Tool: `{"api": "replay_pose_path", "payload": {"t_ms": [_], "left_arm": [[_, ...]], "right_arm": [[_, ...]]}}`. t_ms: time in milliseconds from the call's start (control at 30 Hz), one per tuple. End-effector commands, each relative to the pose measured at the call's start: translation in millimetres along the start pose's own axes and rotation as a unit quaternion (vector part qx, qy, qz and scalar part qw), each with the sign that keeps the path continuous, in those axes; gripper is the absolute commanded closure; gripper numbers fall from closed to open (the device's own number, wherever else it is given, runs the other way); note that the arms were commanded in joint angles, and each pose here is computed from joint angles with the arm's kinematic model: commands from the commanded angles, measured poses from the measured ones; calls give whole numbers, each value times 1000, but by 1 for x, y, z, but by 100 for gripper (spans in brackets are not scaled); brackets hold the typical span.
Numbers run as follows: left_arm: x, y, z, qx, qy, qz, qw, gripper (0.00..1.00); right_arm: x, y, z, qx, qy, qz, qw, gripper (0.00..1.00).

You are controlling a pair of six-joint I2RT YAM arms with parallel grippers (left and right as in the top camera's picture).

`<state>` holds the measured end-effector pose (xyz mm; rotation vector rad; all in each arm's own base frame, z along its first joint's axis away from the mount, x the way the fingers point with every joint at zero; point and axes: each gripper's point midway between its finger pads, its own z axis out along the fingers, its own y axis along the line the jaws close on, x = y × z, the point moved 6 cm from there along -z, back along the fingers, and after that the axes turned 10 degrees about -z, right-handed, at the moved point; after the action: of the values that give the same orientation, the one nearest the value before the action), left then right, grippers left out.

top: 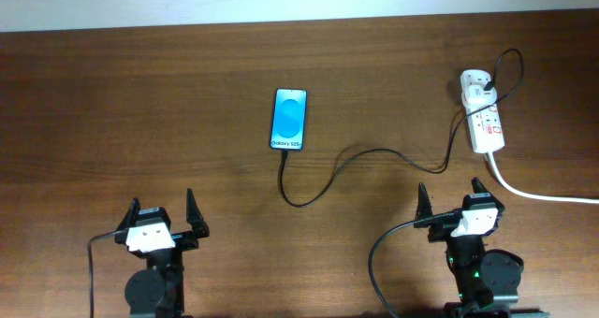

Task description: Plug charger to phone and switch on socket

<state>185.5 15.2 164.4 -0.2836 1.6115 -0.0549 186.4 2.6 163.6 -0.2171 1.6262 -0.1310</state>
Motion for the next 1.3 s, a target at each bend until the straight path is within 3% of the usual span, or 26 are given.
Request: {"api": "replay_pose_path", "payload": {"t_ms": [0, 67, 1267], "left_arm": [[2, -2, 0, 14, 5, 21, 1000, 1], [4, -6, 0, 30, 10, 45, 999, 1], [4, -7, -1, 34, 12, 31, 999, 1]], "right_arm": [[2, 1, 0, -2, 1, 0, 1000, 2], [2, 1, 0, -2, 1, 0, 1000, 2], [2, 1, 0, -2, 1, 0, 1000, 2]]}}
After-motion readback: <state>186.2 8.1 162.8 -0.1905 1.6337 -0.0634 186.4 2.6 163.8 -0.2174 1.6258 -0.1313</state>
